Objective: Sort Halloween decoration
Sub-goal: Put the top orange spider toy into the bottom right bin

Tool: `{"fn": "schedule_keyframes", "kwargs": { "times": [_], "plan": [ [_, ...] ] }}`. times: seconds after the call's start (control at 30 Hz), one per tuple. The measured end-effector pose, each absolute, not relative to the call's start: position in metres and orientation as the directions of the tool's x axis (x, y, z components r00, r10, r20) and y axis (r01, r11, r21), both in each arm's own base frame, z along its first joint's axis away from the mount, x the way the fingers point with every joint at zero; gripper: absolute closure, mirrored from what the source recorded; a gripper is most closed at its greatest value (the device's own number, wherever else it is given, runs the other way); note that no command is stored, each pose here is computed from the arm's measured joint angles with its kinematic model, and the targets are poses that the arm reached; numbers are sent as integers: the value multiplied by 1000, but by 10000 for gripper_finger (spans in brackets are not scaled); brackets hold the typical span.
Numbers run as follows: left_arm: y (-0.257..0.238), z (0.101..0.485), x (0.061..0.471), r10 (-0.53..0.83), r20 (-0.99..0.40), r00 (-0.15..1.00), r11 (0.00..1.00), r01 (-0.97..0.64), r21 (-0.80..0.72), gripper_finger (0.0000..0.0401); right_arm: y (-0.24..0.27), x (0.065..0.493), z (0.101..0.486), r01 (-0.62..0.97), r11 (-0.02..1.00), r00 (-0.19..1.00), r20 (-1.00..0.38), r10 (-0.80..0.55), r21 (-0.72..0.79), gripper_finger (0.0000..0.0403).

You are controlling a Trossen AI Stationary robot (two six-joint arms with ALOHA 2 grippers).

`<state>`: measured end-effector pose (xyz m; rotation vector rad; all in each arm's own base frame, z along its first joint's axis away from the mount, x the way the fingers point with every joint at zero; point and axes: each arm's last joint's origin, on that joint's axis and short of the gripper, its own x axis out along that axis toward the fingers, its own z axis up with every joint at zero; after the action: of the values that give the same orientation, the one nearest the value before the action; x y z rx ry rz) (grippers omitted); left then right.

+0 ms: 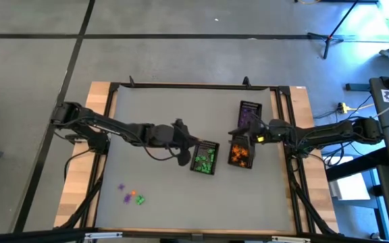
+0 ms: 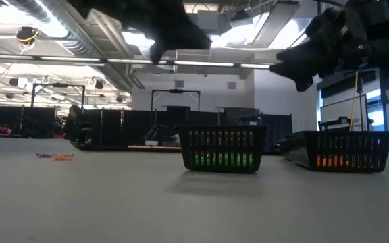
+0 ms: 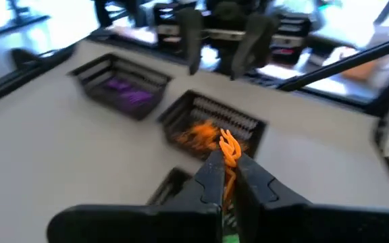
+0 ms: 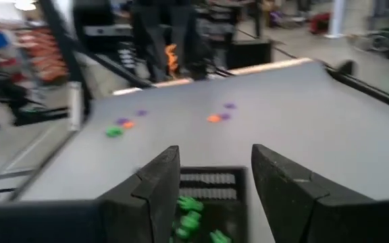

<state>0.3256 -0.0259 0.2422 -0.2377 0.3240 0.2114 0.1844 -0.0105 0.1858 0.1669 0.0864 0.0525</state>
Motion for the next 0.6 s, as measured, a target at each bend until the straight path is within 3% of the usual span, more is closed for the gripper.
{"fn": "schedule_keyframes", "kwargs": {
  "times": [0.23,0.6],
  "plan": [
    [-31,228,345,50,-250,967,963,-113,-244,401,-9,189,187,-124,974,990,-37,133,190,219],
    [-33,214,356,39,-222,974,960,-98,-261,401,6,207,190,-204,964,979,8,205,171,219]
  ]
}}
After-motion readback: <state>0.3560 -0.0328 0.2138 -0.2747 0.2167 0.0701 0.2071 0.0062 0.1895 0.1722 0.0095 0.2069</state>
